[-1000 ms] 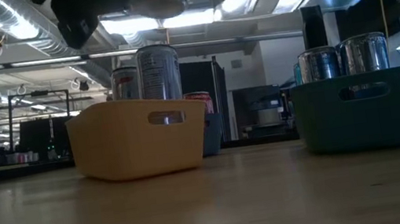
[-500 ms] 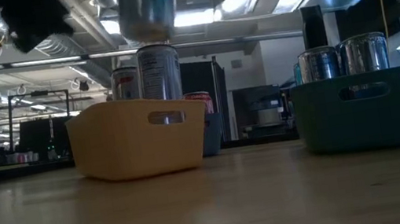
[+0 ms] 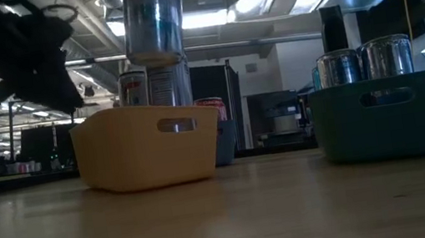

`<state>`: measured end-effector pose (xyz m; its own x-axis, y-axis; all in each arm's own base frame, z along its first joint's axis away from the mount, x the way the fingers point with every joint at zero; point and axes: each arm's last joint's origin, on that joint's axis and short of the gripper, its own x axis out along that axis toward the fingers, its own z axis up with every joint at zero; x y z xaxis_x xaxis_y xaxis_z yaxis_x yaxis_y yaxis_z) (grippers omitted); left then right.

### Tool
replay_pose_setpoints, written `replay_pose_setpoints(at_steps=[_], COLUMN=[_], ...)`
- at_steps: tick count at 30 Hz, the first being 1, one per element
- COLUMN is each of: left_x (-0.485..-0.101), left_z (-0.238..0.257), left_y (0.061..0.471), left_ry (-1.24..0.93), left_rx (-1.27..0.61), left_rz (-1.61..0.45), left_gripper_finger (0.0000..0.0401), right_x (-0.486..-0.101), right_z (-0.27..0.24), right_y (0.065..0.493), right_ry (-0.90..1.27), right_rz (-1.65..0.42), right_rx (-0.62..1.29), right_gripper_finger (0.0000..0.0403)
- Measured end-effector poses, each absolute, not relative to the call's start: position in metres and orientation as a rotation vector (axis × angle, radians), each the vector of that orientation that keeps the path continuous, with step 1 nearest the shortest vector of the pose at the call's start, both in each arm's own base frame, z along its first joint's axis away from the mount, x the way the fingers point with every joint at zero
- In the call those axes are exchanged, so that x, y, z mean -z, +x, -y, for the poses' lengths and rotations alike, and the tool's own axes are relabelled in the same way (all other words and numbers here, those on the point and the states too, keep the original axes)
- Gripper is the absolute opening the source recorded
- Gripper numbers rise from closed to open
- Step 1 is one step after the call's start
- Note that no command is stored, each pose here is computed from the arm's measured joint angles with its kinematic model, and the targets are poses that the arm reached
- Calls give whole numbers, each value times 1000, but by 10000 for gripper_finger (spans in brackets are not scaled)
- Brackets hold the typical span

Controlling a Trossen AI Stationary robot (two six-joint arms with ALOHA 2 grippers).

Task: Sort soda cans
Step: Put the white and pink soda can into the yellow bin

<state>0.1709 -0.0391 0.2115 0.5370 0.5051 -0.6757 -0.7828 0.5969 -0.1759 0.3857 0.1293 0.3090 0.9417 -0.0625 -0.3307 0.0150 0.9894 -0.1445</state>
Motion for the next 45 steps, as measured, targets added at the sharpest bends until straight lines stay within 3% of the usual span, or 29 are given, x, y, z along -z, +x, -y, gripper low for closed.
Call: replay_pose_setpoints(at_steps=[16, 28, 45], left_x=[-197, -197, -174], left_z=[16, 4, 11], left_y=[178, 183, 194], left_ry=[-512, -514, -640], left_rx=[-814, -816, -766], left_rz=[-649, -660, -847], left_gripper_finger=[126, 215, 175], right_x=[-308, -308, -308], right_z=[-129, -129, -130], right_y=[386, 385, 385], right_ry=[-143, -143, -141], right_rz=[-346, -347, -347], right_rx=[40, 36, 30], right_gripper_finger=[246, 246, 246])
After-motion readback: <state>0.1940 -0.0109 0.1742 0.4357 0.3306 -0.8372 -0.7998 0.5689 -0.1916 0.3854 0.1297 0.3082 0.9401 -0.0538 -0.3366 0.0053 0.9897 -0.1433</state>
